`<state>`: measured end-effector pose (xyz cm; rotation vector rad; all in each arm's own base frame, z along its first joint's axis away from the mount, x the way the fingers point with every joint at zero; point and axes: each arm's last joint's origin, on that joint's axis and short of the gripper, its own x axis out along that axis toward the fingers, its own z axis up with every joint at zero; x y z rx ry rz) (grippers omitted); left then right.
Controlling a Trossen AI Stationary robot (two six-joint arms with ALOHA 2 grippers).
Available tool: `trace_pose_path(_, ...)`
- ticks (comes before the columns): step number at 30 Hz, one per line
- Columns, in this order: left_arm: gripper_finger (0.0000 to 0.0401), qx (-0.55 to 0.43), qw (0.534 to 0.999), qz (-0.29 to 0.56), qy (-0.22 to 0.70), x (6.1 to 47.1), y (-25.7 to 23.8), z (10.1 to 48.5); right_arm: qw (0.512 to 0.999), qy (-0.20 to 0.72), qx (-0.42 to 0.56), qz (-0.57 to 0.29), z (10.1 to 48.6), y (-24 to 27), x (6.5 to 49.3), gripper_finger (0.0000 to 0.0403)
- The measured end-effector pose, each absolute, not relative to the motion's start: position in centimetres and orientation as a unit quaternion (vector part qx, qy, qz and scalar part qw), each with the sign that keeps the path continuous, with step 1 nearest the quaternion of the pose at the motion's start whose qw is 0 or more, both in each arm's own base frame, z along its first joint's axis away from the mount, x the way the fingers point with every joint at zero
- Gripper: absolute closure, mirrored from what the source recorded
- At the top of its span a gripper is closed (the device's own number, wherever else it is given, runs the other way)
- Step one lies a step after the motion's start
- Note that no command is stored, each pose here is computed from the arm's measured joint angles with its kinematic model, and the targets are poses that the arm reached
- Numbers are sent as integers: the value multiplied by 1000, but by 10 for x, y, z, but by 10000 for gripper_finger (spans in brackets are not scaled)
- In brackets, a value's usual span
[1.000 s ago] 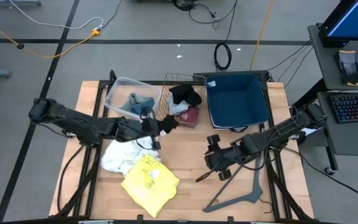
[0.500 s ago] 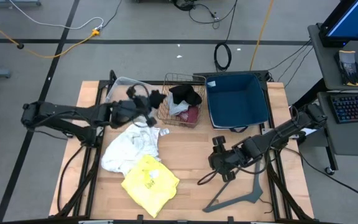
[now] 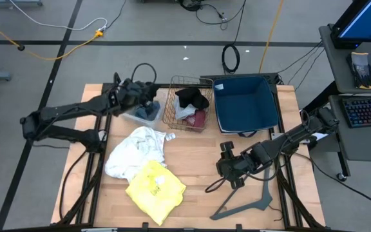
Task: Pick & Place Cloths
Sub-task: Put the black sock into the transparent bin
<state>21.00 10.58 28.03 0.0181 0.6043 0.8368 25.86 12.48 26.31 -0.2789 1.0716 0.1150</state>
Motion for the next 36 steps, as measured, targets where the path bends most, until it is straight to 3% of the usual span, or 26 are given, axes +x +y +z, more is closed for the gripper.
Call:
trace_pose_path(16,384,-136,848,357,367,187,121,261,849,507,-135,56,263,125,259,206)
trace_pose_path(36,371,-271,792,326,440,196,151,215,850,507,-132,54,263,125,259,206)
